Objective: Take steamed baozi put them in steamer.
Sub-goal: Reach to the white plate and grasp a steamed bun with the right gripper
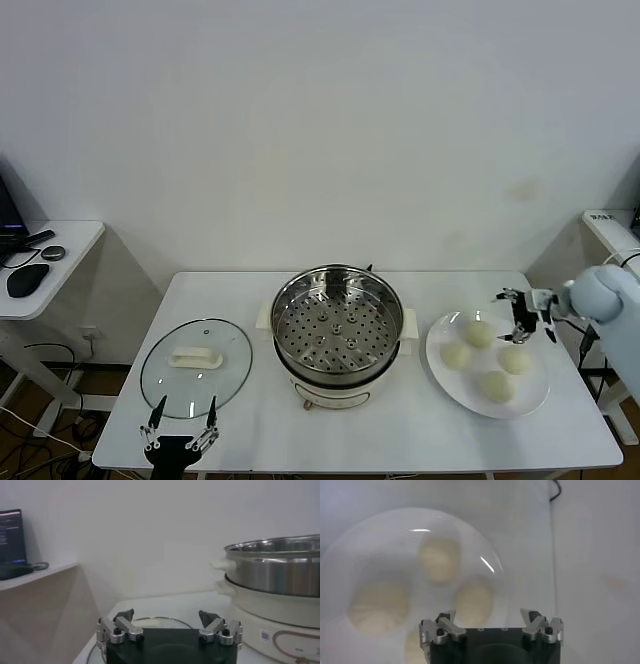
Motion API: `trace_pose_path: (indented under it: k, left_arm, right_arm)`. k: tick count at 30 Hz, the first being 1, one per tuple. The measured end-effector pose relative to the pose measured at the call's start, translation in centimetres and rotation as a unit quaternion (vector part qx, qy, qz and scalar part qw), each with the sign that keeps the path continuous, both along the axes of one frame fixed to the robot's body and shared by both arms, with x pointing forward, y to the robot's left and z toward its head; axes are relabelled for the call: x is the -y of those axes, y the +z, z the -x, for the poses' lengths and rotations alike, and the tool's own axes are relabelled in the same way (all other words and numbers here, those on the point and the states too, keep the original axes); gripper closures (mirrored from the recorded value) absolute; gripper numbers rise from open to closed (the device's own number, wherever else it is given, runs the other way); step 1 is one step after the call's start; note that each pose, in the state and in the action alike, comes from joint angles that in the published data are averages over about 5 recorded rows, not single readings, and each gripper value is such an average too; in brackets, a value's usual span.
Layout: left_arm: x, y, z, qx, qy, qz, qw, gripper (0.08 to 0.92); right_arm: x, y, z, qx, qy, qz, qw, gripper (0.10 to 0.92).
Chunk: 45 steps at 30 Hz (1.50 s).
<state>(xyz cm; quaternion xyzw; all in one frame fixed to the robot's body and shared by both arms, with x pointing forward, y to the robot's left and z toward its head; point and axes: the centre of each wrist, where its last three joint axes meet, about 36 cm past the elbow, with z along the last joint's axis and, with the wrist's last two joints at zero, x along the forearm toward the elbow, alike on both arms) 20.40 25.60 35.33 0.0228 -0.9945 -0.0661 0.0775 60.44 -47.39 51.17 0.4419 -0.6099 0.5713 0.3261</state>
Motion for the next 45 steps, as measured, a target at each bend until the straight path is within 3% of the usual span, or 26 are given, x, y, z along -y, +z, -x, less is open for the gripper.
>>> trace_pose_path:
  k: [11,29,38,45]
  left_arm:
    - [-0.5,0.4,0.1,0.006,0.008,-0.007,1.0,0.177]
    - [-0.8,0.4,-0.1,0.01,0.007,-0.011,1.0,0.177]
    - [-0.7,0.4,0.0,0.012,0.007,-0.012,1.0,0.177]
    - [-0.7,0.3,0.1,0.014,0.007,-0.015,1.0,0.177]
  right_arm:
    - [-2.5,-2.2,-3.6,-0.057,0.019,0.058,0.997,0.2]
    - [-4.0,-5.1,-4.6,-0.085,0.002,0.073,0.994,0.201]
    - [-4.3,-5.9,-4.7,-0.085,-0.008,0.076,0.993,0.296]
    - [-4.4,-6.1,-4.6,-0.084,-0.014,0.076,0.993,0.434]
